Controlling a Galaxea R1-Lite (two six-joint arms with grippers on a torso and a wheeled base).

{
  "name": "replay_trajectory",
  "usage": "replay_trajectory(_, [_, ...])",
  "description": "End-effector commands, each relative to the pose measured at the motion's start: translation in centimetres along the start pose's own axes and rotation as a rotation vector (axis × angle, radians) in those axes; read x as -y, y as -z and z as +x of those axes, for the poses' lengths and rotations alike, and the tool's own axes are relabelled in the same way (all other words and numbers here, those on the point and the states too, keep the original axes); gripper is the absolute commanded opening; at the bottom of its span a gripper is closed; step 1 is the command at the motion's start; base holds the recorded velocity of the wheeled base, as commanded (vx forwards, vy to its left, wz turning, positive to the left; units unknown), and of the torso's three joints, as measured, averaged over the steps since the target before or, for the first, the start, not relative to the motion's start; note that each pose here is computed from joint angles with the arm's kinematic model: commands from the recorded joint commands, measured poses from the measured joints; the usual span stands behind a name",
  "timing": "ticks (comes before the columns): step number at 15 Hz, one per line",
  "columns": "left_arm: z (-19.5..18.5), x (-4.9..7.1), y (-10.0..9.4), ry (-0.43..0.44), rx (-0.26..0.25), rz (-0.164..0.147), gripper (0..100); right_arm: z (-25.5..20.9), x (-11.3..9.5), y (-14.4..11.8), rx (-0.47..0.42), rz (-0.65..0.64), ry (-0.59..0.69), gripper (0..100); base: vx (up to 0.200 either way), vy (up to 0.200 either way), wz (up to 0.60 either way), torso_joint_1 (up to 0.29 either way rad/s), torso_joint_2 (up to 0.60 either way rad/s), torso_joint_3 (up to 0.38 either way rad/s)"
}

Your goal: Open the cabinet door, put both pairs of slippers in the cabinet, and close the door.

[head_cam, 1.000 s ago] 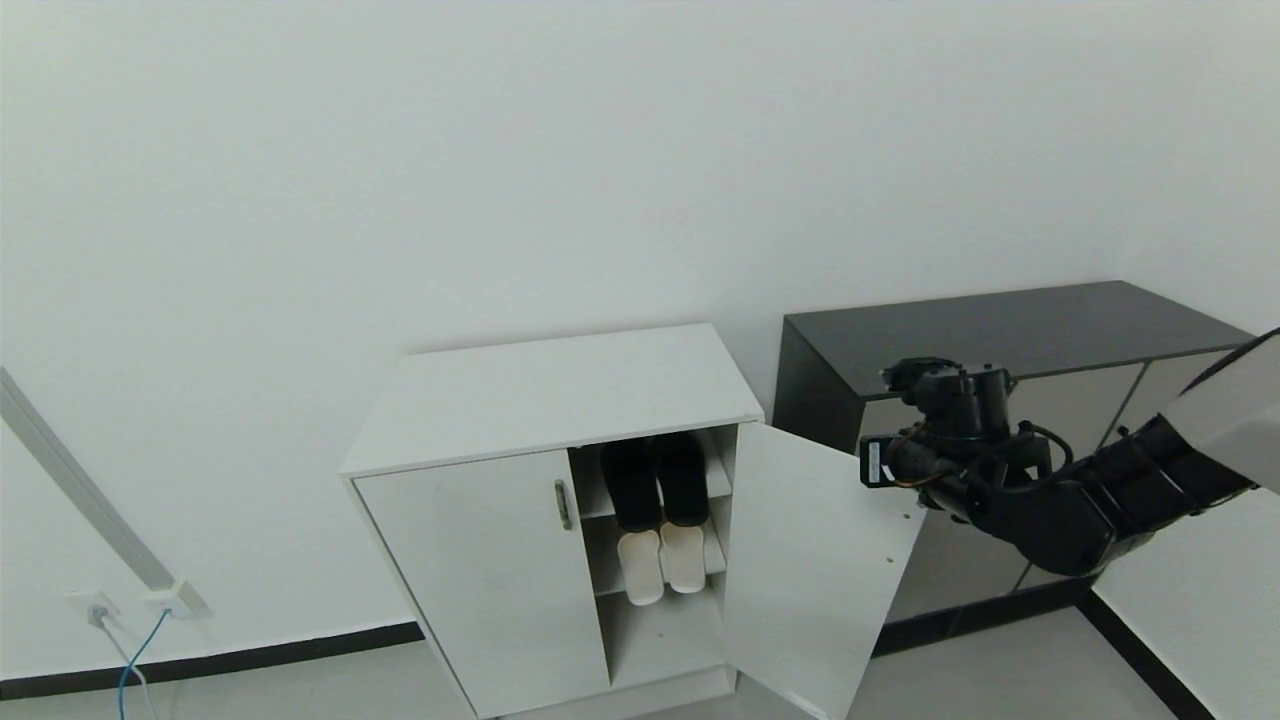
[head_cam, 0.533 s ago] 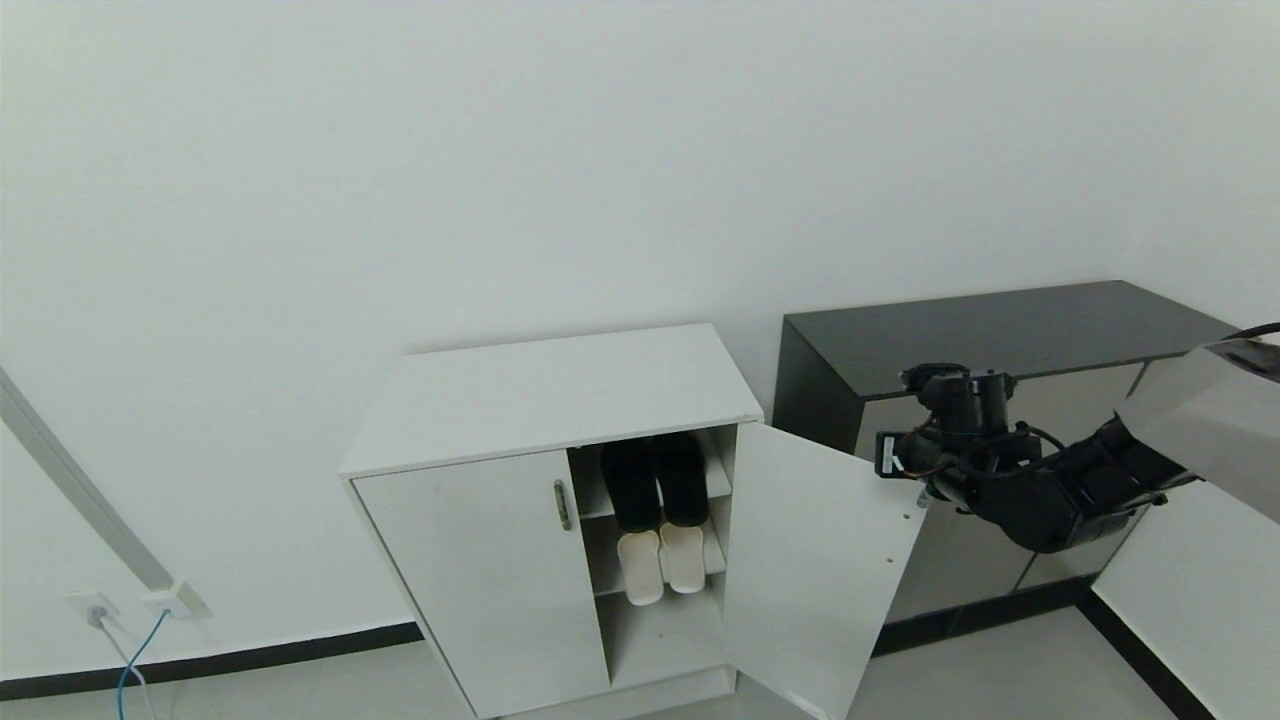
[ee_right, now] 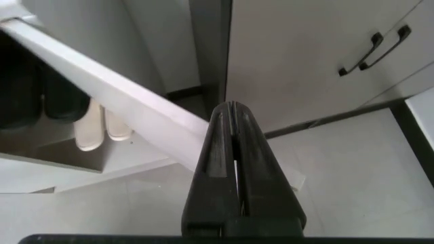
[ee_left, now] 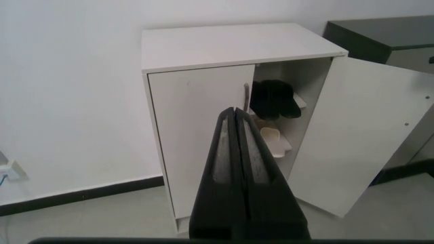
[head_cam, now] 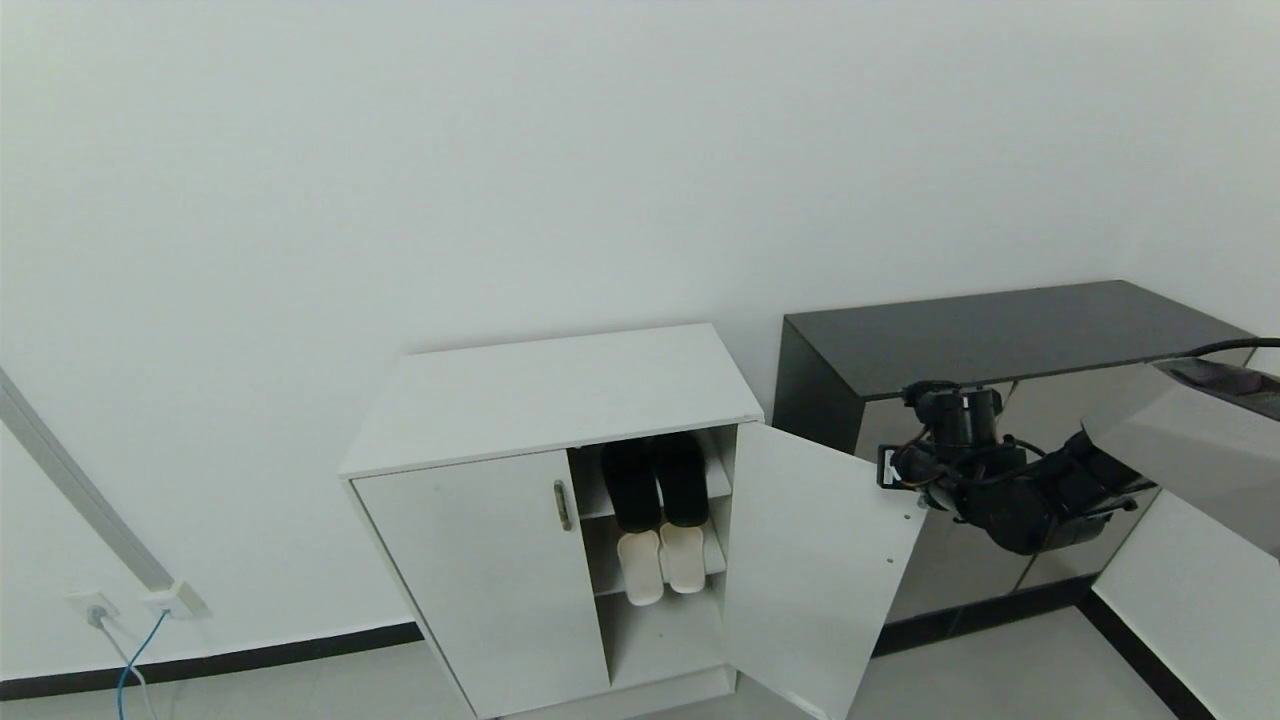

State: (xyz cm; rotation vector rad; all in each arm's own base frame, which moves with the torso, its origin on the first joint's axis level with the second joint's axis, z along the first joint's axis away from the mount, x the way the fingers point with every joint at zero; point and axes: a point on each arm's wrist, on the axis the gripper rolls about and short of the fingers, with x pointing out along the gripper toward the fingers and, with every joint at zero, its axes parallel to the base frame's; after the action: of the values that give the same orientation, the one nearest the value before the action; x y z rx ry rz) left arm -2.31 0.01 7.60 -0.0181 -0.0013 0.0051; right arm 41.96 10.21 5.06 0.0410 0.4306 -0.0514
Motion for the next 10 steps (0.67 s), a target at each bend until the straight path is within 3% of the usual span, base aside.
replay_trajectory(1, [0.0, 0.0, 0.0, -0.001, -0.001, 0.0, 0, 0.6, 0.0, 0.6, -0.012, -0.002, 0.004, 0, 0.0, 0.0, 0.0, 0.0, 0.0, 0.0])
replay_trajectory(10, [0.0, 0.0, 0.0, -0.001, -0.001, -0.002, 0, -1.4, -1.7, 1.2, -0.04, -0.035, -0.041, 0, 0.0, 0.0, 0.0, 0.0, 0.0, 0.0])
